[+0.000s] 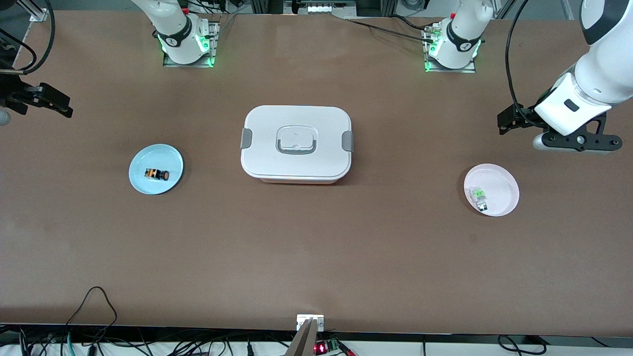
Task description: Transfer orange switch to right arm and place
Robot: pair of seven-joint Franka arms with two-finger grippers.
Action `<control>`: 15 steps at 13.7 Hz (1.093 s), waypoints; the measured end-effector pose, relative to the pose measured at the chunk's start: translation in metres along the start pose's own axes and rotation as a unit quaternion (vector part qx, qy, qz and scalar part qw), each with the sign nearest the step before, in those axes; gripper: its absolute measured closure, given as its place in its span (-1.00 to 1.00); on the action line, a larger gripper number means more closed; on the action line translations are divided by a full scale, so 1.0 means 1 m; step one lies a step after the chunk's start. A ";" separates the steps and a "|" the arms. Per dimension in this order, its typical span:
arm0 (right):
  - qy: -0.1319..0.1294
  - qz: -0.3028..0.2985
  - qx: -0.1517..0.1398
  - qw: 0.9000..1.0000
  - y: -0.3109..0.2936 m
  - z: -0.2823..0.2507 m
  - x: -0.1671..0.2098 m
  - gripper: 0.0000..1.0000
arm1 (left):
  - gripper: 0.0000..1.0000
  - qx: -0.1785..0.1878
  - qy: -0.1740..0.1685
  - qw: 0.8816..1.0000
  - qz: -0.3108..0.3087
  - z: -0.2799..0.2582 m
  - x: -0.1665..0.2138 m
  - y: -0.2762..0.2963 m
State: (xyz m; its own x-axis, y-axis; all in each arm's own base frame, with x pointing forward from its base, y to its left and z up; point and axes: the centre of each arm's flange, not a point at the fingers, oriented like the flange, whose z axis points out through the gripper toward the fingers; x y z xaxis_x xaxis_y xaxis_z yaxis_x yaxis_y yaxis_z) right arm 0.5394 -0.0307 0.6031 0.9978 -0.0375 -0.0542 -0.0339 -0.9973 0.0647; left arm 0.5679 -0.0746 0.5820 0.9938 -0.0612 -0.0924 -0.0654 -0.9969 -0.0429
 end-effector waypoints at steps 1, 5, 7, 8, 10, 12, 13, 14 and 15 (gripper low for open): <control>-0.003 0.003 0.006 1.000 0.002 0.002 -0.001 -1.00 | -1.00 0.000 0.000 1.000 0.000 0.000 0.000 0.000; -0.008 0.014 0.013 1.000 0.013 0.003 -0.006 -1.00 | -1.00 0.000 0.000 1.000 0.000 0.000 0.000 0.000; -0.012 0.014 0.013 1.000 0.012 0.003 -0.008 -1.00 | -1.00 0.000 0.000 1.000 0.000 0.000 0.000 0.000; -0.013 0.013 0.013 1.000 0.012 0.003 -0.008 -1.00 | -1.00 0.000 0.000 1.000 0.000 0.000 0.000 0.000; -0.013 0.013 0.013 1.000 0.012 0.003 -0.008 -1.00 | -1.00 0.000 0.000 1.000 0.000 0.000 0.000 0.000; -0.013 0.013 0.013 1.000 0.012 0.003 -0.008 -1.00 | -1.00 0.000 0.000 1.000 0.000 0.000 0.000 0.000; -0.013 0.013 0.013 1.000 0.012 0.003 -0.008 -1.00 | -1.00 0.000 0.000 1.000 0.000 0.000 0.000 0.000; -0.014 0.013 0.013 1.000 0.012 0.003 -0.008 -1.00 | -1.00 0.000 -0.001 1.000 0.000 0.000 0.000 0.000; -0.014 0.013 0.013 1.000 0.012 0.003 -0.008 -1.00 | -1.00 0.000 -0.001 1.000 0.000 0.000 0.000 0.000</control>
State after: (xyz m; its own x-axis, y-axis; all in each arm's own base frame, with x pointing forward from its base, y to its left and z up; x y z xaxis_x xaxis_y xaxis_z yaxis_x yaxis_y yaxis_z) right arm 0.5305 -0.0421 0.6011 0.9947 -0.0646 -0.0800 -0.0615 -0.9973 0.0409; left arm 0.5676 -0.0749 0.5819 0.9936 -0.0617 -0.0943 -0.0660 -0.9969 -0.0430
